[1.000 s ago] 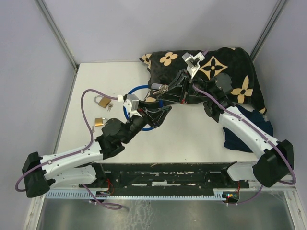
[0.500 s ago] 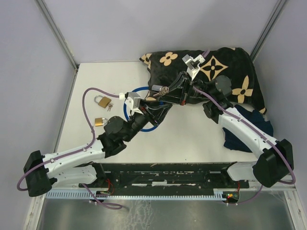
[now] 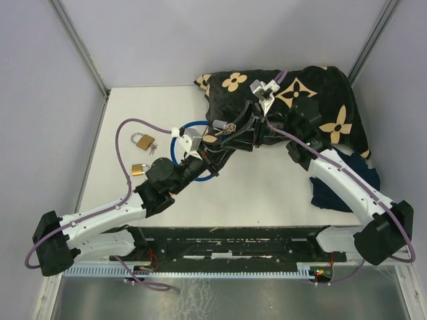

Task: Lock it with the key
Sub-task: Lock the lock.

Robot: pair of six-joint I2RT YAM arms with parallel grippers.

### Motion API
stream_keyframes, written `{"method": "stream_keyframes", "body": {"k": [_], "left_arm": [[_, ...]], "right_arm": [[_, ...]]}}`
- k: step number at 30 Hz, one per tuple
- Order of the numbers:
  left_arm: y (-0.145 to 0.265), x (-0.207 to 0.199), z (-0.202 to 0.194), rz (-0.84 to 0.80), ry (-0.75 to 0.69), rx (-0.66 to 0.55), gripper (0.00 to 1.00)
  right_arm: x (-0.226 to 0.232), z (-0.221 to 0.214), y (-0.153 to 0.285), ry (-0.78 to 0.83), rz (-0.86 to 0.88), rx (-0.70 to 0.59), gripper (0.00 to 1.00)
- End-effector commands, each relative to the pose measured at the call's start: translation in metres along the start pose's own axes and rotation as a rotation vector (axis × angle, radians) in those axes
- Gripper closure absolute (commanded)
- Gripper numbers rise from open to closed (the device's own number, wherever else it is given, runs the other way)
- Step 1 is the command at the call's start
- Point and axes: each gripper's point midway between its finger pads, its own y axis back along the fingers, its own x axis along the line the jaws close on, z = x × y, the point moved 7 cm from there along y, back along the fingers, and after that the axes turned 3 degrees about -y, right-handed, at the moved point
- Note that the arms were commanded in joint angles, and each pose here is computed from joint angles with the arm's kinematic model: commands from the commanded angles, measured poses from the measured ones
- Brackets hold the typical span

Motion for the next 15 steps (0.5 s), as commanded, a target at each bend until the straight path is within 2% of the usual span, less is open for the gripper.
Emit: {"method": "stream_keyframes", "body": {"k": [1,4,8,11,15], "left_arm": [[0.009,0.014,0.019,0.045,-0.261,-0.009,0.97],[0.019,0.021,0.015,0.058,-0.376,0.051,0.97],[0.031,0.024,0.005,0.019,-0.458,0.114,0.97],[0.038,0.025,-0.011,-0.023,-0.483,0.149,0.97],[0.038,0.026,-0.023,-0.038,-0.471,0.143,0.97]], "right_arm": [[0.016,-0.009,0.031,0.22,-0.094,0.259,0.43],[0.023,-0.022,0.061,0.352,-0.198,0.425,0.28],[0.038,-0.034,0.09,0.396,-0.26,0.567,0.2],[0.048,-0.022,0.097,0.36,-0.335,0.565,0.19],[0.07,0.018,0.084,0.266,-0.365,0.448,0.2]]}}
